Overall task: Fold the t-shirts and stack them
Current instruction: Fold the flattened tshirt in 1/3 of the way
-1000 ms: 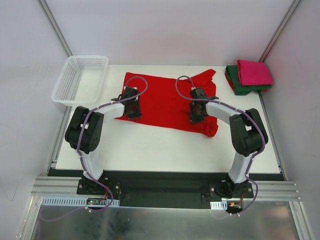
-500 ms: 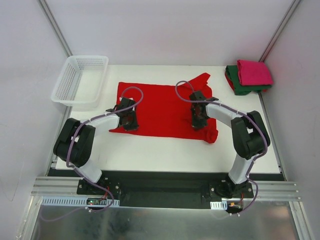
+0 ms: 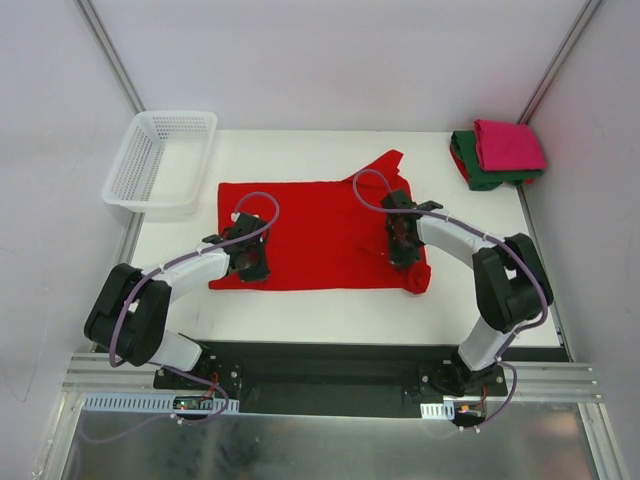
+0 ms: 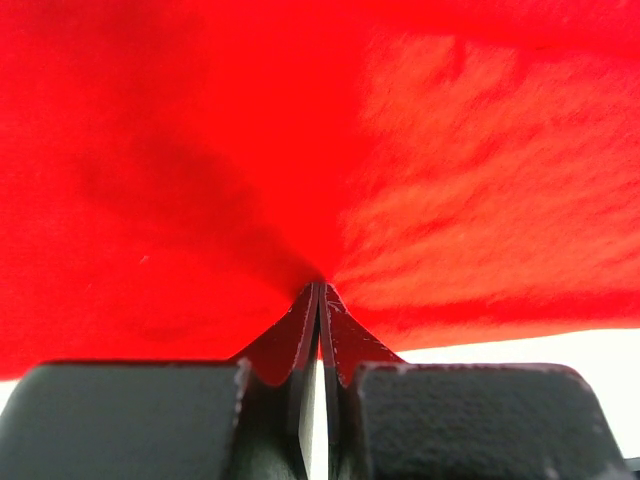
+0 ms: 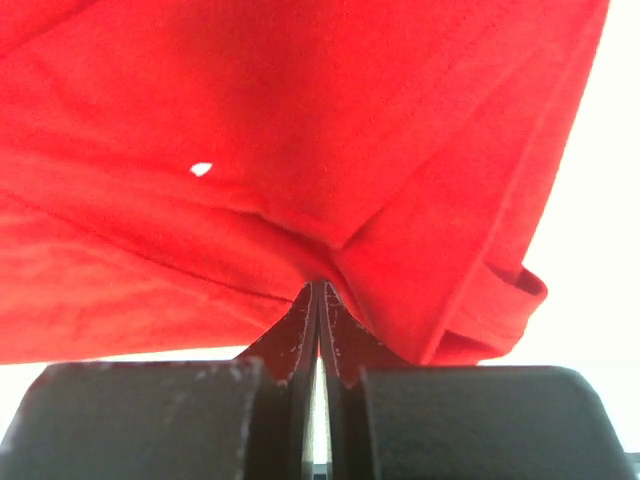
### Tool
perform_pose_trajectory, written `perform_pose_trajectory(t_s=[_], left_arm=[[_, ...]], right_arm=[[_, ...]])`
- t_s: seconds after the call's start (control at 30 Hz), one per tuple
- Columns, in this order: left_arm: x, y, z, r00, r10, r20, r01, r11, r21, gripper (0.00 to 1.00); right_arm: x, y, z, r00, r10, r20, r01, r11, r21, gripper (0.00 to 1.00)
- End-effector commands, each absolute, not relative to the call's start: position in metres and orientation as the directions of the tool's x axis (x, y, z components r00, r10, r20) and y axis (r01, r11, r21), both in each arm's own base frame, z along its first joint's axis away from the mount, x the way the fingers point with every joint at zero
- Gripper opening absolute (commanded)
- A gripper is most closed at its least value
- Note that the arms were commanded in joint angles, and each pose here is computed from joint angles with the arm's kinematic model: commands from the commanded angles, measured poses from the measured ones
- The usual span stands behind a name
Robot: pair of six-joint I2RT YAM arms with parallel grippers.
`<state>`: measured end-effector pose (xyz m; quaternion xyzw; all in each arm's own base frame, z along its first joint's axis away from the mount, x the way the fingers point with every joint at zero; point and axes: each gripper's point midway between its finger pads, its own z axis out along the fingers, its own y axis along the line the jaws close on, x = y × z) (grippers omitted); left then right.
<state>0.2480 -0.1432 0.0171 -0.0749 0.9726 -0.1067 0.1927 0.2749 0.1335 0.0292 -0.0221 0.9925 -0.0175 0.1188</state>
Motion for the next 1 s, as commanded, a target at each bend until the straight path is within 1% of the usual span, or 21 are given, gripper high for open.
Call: perform_pose_trajectory(t_s=[0.0, 0.03, 0.07, 0.1, 0.13, 0.17, 0.27, 0.43, 0.53, 0.7, 0.97], left_arm=[[0.242, -0.136, 0.033, -0.898, -0.192, -0.396, -0.113, 0.970, -0.214, 0.03], [0.248, -0.137, 0.040, -0.888, -0.194, -0.418, -0.109, 0.970, -0.219, 0.14], [0.250, -0.138, 0.045, -0.880, -0.197, -0.431, -0.106, 0.968, -0.226, 0.20], [0.253, -0.139, 0.053, -0.869, -0.199, -0.454, -0.097, 0.966, -0.238, 0.25], [0.258, -0.140, 0.059, -0.859, -0.197, -0.473, -0.090, 0.967, -0.239, 0.36], [0.261, -0.140, 0.064, -0.851, -0.199, -0.486, -0.087, 0.966, -0.243, 0.41], [0.266, -0.139, 0.074, -0.832, -0.199, -0.517, -0.080, 0.967, -0.243, 0.47], [0.260, -0.136, 0.069, -0.838, -0.197, -0.509, -0.082, 0.967, -0.241, 0.47], [0.252, -0.132, 0.062, -0.845, -0.199, -0.496, -0.092, 0.968, -0.233, 0.45], [0.246, -0.128, 0.059, -0.843, -0.204, -0.498, -0.100, 0.968, -0.228, 0.43], [0.244, -0.126, 0.055, -0.847, -0.200, -0.492, -0.102, 0.970, -0.219, 0.40]], right_arm=[[0.283, 0.135, 0.065, -0.937, -0.052, -0.346, -0.049, 0.999, -0.017, 0.01], [0.286, 0.136, 0.070, -0.930, -0.050, -0.363, -0.049, 0.999, -0.011, 0.01], [0.289, 0.136, 0.076, -0.923, -0.044, -0.382, -0.042, 0.999, -0.013, 0.02], [0.291, 0.136, 0.078, -0.920, -0.047, -0.389, -0.044, 0.999, -0.017, 0.03], [0.294, 0.136, 0.081, -0.916, -0.046, -0.398, -0.042, 0.999, -0.019, 0.05], [0.296, 0.135, 0.080, -0.918, -0.049, -0.394, -0.040, 0.999, -0.030, 0.09], [0.297, 0.135, 0.077, -0.923, -0.053, -0.381, -0.042, 0.998, -0.038, 0.12], [0.302, 0.134, 0.066, -0.926, -0.052, -0.375, -0.030, 0.998, -0.064, 0.17], [0.306, 0.133, 0.058, -0.930, -0.058, -0.362, -0.028, 0.996, -0.087, 0.19], [0.314, 0.132, 0.051, -0.935, -0.037, -0.354, -0.003, 0.995, -0.096, 0.20], [0.311, 0.121, 0.041, -0.942, -0.011, -0.336, 0.035, 0.991, -0.129, 0.19]])
